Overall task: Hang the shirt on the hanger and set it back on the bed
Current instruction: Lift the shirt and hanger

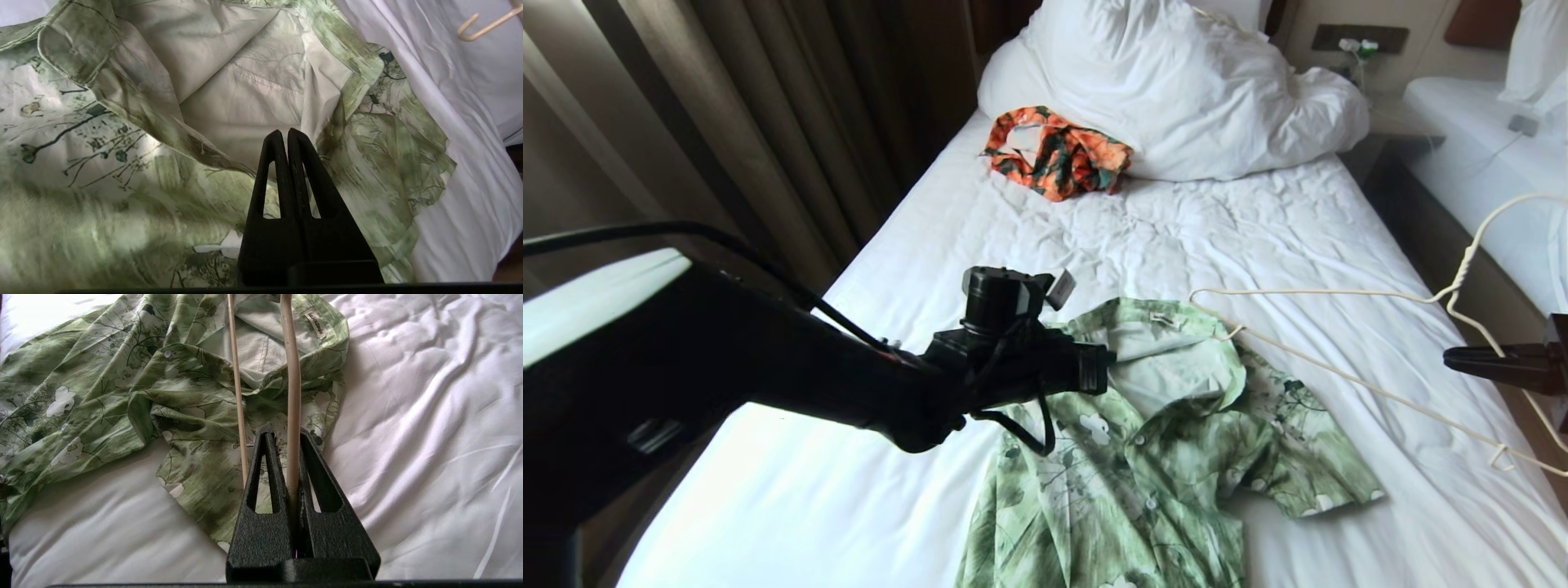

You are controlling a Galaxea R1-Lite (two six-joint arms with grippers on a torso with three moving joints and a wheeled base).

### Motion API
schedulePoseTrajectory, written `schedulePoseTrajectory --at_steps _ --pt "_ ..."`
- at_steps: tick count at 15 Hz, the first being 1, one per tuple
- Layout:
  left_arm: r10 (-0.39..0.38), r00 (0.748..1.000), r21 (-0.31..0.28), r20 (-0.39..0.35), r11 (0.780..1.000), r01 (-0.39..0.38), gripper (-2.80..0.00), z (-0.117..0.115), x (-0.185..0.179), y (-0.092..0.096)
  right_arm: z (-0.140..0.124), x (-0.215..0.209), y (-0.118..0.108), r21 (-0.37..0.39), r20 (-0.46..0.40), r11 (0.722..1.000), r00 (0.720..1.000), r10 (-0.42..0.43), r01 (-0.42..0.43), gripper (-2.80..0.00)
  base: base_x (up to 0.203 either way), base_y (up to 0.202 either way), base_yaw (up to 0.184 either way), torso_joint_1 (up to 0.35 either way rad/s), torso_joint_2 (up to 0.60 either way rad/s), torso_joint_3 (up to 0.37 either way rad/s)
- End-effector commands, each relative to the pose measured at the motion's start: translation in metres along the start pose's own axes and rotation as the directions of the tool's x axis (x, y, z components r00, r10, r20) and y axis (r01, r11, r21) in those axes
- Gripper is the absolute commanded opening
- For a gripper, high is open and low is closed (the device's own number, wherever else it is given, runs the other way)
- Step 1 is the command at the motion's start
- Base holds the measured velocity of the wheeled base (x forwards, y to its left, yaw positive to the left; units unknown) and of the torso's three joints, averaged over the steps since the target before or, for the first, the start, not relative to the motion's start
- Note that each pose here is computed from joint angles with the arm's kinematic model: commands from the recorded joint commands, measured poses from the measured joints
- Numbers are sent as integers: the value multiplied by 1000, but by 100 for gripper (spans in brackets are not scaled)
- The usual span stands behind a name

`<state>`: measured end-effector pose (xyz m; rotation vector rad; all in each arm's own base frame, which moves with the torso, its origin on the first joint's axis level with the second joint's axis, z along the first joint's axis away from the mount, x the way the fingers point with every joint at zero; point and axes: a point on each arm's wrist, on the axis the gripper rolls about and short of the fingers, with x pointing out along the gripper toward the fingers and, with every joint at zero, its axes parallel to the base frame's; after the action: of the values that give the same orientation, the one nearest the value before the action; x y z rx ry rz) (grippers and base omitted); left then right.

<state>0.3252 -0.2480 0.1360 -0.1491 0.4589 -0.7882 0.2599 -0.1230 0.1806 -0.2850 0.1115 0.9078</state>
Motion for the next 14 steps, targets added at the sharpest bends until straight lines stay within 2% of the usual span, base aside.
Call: schedulePoseTrajectory --at_steps 1,2,4,9,14 --pt "26 999 -7 -21 1000 -26 -280 -10 21 14 -10 -3 -6 18 2 1000 1000 -11 11 -280 0 0 0 0 0 0" --pt "38 999 -9 -11 999 -38 0 -7 21 20 -13 -4 -8 14 2 1000 1000 -18 18 -280 0 0 0 0 0 0" --pt "62 998 -17 7 998 -62 0 -2 19 31 -16 -4 -15 4 3 1000 1000 -24 24 -280 0 0 0 0 0 0" --pt "109 994 -34 22 994 -108 0 1 20 55 -15 2 -12 3 6 1000 1000 -4 4 -280 0 0 0 0 0 0" --pt "114 993 -37 22 993 -113 0 -4 42 66 -12 5 -11 -5 9 1000 1000 8 -8 -280 0 0 0 0 0 0"
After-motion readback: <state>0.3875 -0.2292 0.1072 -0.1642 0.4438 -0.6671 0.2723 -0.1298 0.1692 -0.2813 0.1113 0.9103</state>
